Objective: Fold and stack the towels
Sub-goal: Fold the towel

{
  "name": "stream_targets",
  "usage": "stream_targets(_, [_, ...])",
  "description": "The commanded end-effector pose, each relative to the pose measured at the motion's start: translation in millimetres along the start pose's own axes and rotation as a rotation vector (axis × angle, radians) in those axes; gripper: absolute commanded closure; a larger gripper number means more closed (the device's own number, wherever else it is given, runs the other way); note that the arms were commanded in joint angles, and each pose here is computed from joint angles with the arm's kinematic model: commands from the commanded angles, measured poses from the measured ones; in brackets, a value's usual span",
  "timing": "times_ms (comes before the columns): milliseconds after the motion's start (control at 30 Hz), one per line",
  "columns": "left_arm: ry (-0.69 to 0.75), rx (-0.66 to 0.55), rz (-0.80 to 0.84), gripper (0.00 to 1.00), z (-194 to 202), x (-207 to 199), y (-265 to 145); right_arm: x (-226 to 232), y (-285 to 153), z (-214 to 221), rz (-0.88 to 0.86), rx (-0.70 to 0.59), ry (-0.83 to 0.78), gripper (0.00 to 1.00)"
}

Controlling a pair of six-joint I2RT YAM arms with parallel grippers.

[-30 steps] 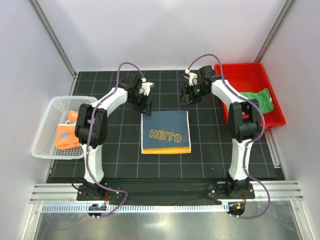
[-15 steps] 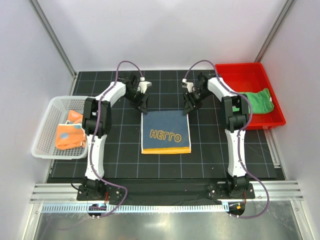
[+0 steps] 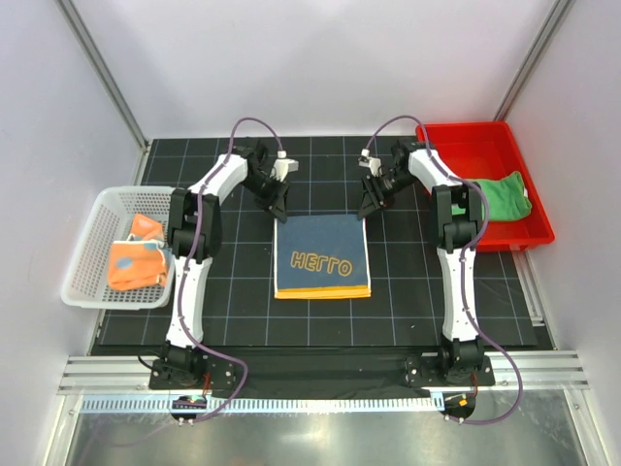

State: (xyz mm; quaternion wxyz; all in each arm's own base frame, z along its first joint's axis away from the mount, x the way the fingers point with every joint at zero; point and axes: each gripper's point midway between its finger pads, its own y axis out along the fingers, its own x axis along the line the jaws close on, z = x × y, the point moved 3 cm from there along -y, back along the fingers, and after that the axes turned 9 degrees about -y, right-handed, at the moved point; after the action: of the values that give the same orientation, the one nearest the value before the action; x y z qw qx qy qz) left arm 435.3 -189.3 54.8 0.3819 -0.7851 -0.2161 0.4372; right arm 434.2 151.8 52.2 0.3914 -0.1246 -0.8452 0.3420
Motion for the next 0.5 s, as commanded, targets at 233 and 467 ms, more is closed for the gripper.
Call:
stream_targets(233, [-0.005, 0.031, 0.052, 0.62, 6.1, -2.2, -10.6, 5.8, 3.1, -13.7, -0.073, -0.058, -0.023, 0.61])
stream_targets(467, [-0.029, 0.025, 0.075, 0.66, 7.2, 3.6, -16.2, 4.4, 3.1, -14.3, -0.079, -0.065, -0.025, 0.69])
